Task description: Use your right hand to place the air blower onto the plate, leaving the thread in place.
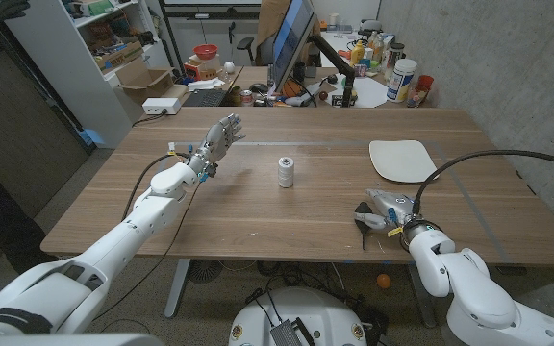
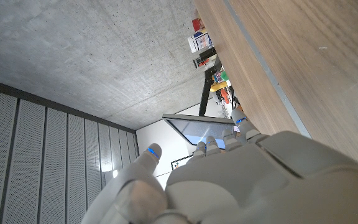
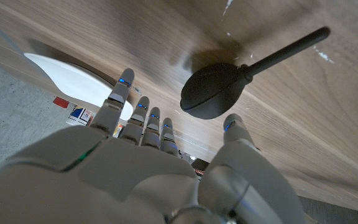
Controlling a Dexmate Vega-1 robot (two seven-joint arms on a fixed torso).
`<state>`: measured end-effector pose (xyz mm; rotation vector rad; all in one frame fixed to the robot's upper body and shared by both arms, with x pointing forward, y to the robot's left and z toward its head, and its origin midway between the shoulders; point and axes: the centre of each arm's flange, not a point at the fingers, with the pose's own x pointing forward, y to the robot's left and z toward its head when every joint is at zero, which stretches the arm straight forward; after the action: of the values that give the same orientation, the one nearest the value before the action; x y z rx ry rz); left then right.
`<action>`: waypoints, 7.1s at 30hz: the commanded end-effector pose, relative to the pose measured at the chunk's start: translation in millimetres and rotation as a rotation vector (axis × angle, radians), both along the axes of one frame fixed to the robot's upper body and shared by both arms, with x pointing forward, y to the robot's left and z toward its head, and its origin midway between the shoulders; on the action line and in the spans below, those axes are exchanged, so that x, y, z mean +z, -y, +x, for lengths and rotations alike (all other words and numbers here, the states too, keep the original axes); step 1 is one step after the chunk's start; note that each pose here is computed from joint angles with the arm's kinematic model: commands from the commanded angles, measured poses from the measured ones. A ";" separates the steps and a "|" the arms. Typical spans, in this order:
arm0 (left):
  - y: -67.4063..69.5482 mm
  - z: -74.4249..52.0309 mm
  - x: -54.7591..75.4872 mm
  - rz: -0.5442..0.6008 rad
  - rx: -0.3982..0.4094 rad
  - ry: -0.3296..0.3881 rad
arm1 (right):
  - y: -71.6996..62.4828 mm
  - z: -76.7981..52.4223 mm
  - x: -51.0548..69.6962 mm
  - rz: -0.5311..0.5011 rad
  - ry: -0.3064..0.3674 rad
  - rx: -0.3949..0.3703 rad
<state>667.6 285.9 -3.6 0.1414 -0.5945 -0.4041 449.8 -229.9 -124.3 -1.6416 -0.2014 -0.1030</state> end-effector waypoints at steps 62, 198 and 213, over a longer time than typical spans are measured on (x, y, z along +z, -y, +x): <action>-7.5 16.7 3.4 -0.001 0.004 -0.011 | -2.2 12.0 8.0 0.078 0.109 0.016; 5.5 -45.4 -4.8 0.046 -0.139 0.092 | -7.7 107.0 170.1 -0.293 0.419 0.052; 13.7 -51.7 -3.3 0.060 -0.183 0.109 | 2.8 124.9 184.6 -0.321 0.431 0.000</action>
<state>621.6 278.3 -7.9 0.1641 -0.6915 -0.5558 556.5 -221.6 47.2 -1.8944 -0.6171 -0.4037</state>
